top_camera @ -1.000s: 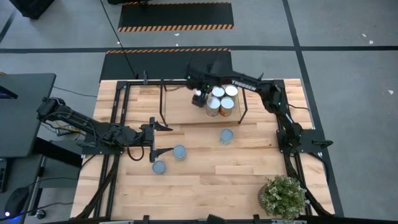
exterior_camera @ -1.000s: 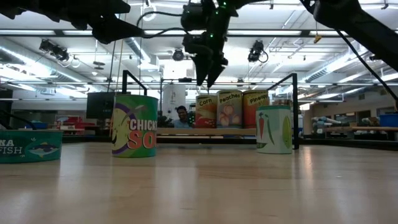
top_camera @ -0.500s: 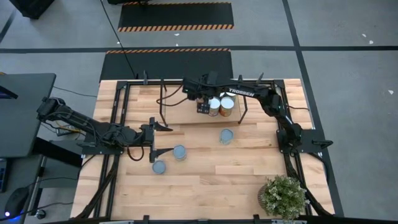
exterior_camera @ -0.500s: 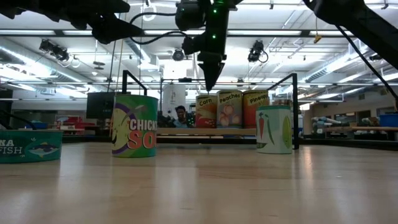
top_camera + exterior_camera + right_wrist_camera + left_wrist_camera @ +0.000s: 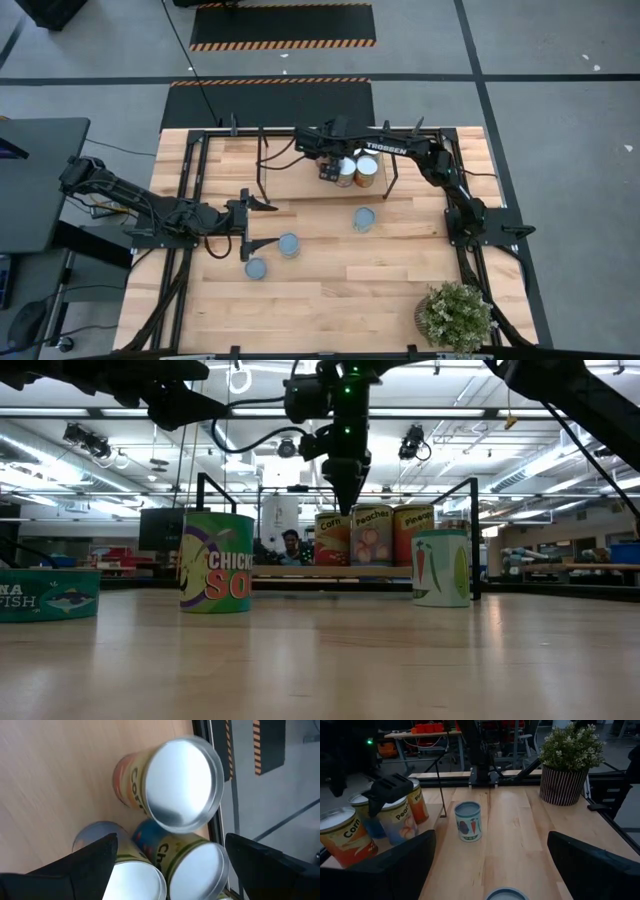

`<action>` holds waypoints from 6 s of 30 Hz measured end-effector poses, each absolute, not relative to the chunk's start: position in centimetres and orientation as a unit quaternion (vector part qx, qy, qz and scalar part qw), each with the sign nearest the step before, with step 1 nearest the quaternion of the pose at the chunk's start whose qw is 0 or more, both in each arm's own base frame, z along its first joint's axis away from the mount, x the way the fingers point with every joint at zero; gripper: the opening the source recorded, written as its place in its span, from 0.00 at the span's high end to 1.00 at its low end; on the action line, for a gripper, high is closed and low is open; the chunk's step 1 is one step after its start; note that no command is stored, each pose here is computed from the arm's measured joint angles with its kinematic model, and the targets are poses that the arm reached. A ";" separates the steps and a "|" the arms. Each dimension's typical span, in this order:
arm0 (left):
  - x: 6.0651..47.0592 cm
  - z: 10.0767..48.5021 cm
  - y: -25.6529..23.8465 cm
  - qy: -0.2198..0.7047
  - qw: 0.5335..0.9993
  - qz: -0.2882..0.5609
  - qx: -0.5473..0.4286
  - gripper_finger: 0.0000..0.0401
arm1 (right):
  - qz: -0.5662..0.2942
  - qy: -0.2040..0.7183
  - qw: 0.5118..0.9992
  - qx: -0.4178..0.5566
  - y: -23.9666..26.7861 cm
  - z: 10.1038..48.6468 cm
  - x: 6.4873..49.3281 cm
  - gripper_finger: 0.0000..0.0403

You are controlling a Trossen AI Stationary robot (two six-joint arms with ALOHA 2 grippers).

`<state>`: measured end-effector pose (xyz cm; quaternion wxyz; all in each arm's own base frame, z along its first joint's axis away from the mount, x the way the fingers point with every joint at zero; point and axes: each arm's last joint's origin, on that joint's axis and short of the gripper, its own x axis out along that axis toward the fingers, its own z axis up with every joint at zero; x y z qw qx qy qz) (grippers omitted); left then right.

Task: Pick and place cans onto a shelf
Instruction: Adjust the canned goods on the shelf, then put the canned mixed vegetables on the shelf

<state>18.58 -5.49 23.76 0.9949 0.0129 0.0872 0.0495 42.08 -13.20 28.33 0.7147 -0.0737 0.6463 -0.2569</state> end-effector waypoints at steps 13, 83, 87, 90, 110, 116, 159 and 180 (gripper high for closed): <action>18.6 23.8 -5.5 0.087 0.995 0.050 0.013 0.03 | -0.251 0.596 0.757 -0.095 -12.6 29.8 43.3 0.06; 18.5 23.6 -5.5 0.095 0.994 0.047 0.024 0.03 | -0.161 0.584 0.790 -0.096 -2.2 31.2 44.1 0.06; 18.4 23.6 -5.8 0.094 0.994 0.039 0.026 0.03 | -0.163 0.600 0.777 -0.093 0.5 31.1 43.5 0.06; 18.2 23.8 -6.2 0.088 0.995 0.028 0.031 0.03 | -0.154 0.603 0.776 -0.096 2.6 31.1 43.2 0.06; 17.9 23.9 -6.6 0.088 0.996 0.017 0.020 0.03 | -0.119 0.669 0.720 -0.140 10.0 26.5 40.7 0.06; 17.9 23.9 -6.6 0.088 0.996 0.018 0.021 0.03 | -0.129 0.655 0.735 -0.117 8.0 26.1 38.3 0.06; 18.6 24.3 -4.5 0.069 0.994 0.071 0.043 0.03 | -0.064 0.626 0.775 -0.058 2.6 22.7 33.3 0.01; 18.6 24.2 -4.7 0.077 0.995 0.047 0.032 0.03 | -0.079 0.659 0.748 -0.005 -0.3 19.6 32.0 0.02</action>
